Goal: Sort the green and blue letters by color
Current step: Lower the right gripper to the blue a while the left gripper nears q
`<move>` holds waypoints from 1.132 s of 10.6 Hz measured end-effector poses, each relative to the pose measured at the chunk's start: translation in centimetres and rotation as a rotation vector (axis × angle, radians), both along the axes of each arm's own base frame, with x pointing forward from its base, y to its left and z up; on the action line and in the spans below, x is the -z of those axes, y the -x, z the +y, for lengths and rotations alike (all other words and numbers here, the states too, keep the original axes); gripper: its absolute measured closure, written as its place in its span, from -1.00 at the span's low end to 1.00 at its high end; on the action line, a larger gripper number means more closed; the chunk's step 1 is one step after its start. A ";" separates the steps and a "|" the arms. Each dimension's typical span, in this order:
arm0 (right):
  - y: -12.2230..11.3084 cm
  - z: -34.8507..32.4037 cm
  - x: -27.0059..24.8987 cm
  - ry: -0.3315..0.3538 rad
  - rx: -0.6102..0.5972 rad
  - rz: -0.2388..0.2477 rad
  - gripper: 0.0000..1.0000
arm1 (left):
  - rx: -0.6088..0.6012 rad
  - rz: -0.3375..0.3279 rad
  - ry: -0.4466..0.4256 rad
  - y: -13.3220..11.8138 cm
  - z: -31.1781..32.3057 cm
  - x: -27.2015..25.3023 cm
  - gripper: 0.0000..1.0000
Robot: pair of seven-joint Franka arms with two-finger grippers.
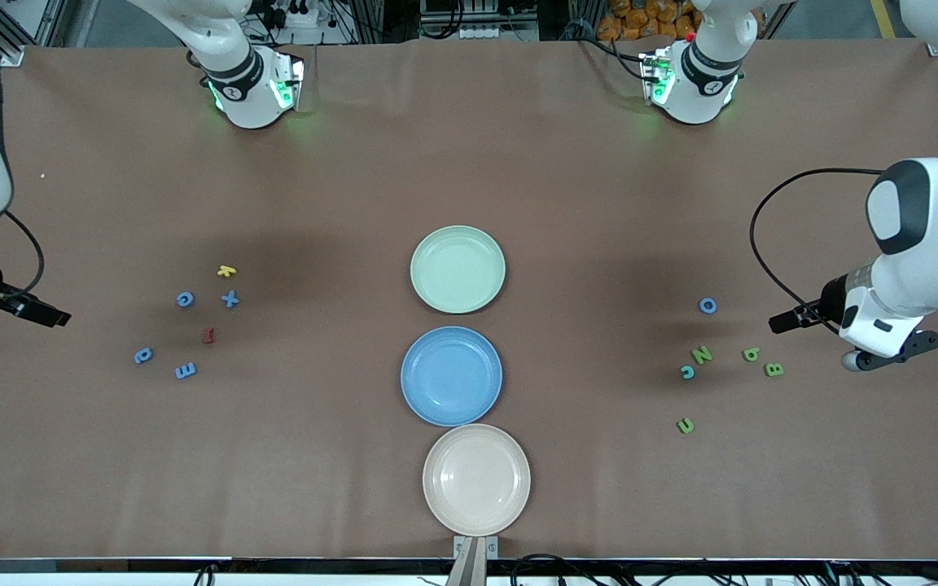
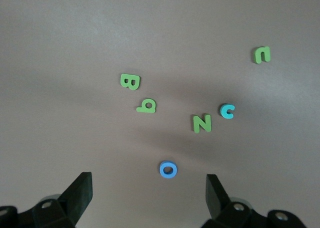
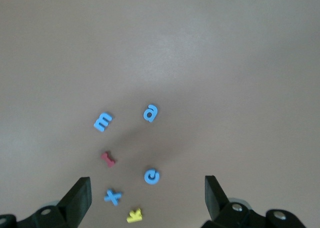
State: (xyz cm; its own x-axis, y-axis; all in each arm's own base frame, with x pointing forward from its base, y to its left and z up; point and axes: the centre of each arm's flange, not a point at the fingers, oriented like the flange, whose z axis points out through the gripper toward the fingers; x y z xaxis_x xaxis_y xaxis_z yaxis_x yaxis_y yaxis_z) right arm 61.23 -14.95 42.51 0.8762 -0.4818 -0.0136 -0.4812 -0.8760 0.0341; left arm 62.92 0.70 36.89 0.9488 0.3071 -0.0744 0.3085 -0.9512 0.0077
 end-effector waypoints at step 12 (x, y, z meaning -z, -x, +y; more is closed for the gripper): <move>-2.6 -0.1 18.7 -0.044 0.624 -0.038 -1.00 | 0.024 -0.078 -0.018 0.0 -0.2 12.8 -1.00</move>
State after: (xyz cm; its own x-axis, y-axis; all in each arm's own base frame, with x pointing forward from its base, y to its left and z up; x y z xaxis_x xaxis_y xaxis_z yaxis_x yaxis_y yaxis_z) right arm 63.78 -15.01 23.80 0.4299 -0.9027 -0.0193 -0.9028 -0.4295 -0.0227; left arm 62.96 0.46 24.09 0.9586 0.2848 0.0051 0.2847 -0.9585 0.0140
